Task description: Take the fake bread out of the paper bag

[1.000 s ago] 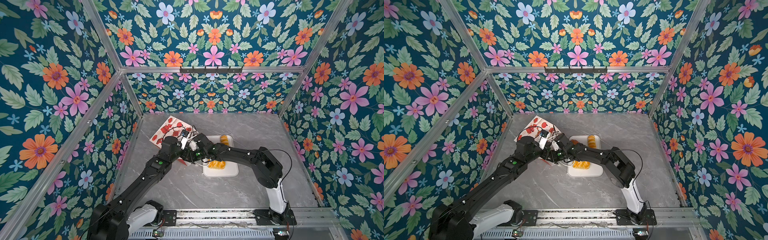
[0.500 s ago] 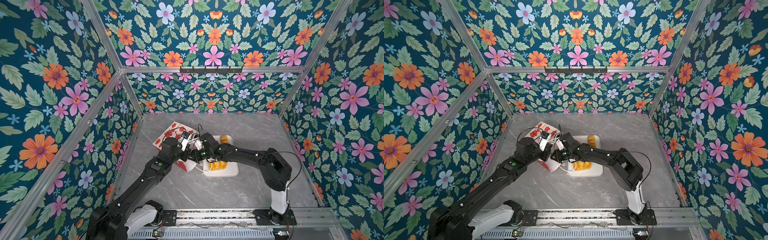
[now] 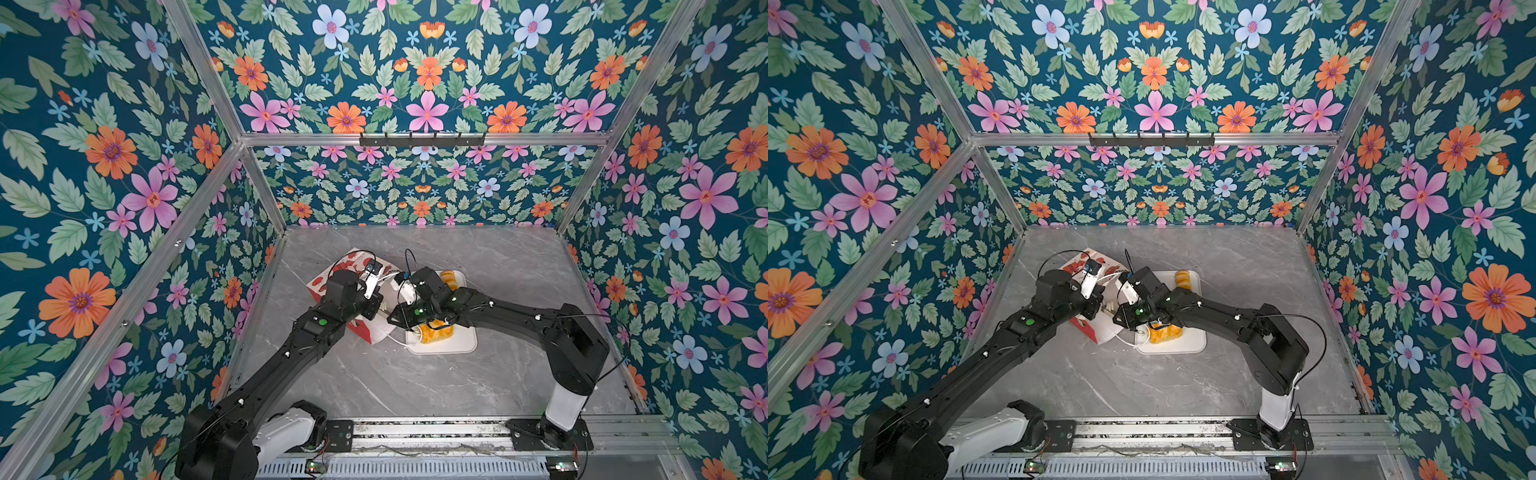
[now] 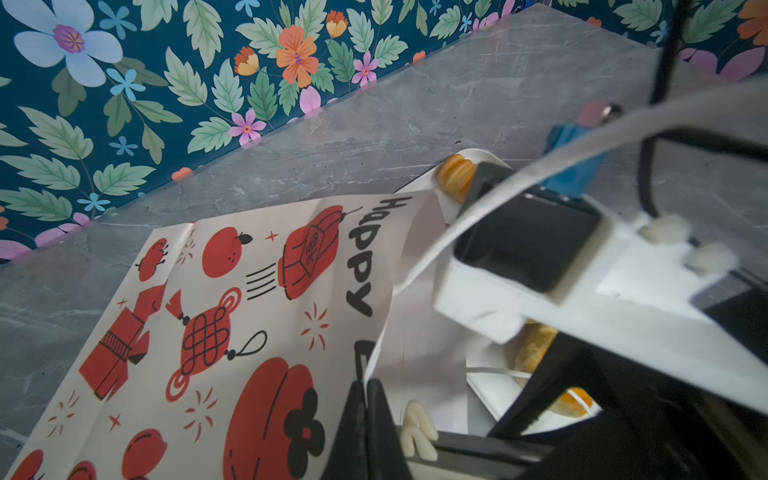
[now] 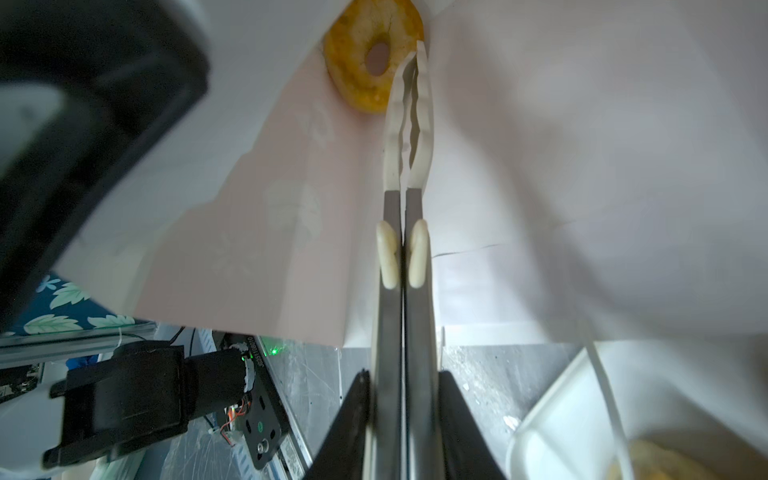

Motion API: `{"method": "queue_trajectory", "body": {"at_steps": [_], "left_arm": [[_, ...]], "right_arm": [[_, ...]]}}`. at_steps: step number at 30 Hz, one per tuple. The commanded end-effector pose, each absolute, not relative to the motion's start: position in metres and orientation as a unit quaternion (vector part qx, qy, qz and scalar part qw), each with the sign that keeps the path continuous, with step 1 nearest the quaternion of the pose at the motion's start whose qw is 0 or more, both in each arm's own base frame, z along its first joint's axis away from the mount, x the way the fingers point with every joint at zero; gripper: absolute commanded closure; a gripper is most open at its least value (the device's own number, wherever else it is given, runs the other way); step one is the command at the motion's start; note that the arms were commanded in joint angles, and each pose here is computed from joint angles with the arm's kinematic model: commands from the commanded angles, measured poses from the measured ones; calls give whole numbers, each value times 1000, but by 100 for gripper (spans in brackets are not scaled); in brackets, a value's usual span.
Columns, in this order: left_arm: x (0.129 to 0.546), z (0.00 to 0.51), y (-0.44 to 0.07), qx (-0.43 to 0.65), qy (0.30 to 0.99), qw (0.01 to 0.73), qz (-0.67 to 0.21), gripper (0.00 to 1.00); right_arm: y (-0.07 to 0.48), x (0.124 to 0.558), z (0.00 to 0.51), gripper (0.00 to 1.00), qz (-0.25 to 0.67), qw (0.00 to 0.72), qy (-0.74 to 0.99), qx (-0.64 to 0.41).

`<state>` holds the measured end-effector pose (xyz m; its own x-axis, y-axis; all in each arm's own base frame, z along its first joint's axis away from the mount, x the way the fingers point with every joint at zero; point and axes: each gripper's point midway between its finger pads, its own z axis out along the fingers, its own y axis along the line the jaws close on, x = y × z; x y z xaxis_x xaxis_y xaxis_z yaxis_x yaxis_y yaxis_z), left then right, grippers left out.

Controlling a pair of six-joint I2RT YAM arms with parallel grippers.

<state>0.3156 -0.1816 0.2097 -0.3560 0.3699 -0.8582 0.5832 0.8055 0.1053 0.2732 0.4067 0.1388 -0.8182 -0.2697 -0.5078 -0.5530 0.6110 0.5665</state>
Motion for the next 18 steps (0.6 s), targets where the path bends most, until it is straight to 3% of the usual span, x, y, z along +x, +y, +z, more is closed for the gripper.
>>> {"method": "queue_trajectory", "body": {"at_steps": [1, 7, 18], "left_arm": [[318, 214, -181, 294, 816, 488, -103, 100], [318, 223, -179, 301, 811, 494, -93, 100], [315, 260, -149, 360, 796, 486, 28, 100]], "right_arm": [[406, 277, 150, 100, 374, 214, 868, -248], [408, 277, 174, 100, 397, 247, 847, -254], [411, 276, 179, 100, 410, 257, 836, -258]]}}
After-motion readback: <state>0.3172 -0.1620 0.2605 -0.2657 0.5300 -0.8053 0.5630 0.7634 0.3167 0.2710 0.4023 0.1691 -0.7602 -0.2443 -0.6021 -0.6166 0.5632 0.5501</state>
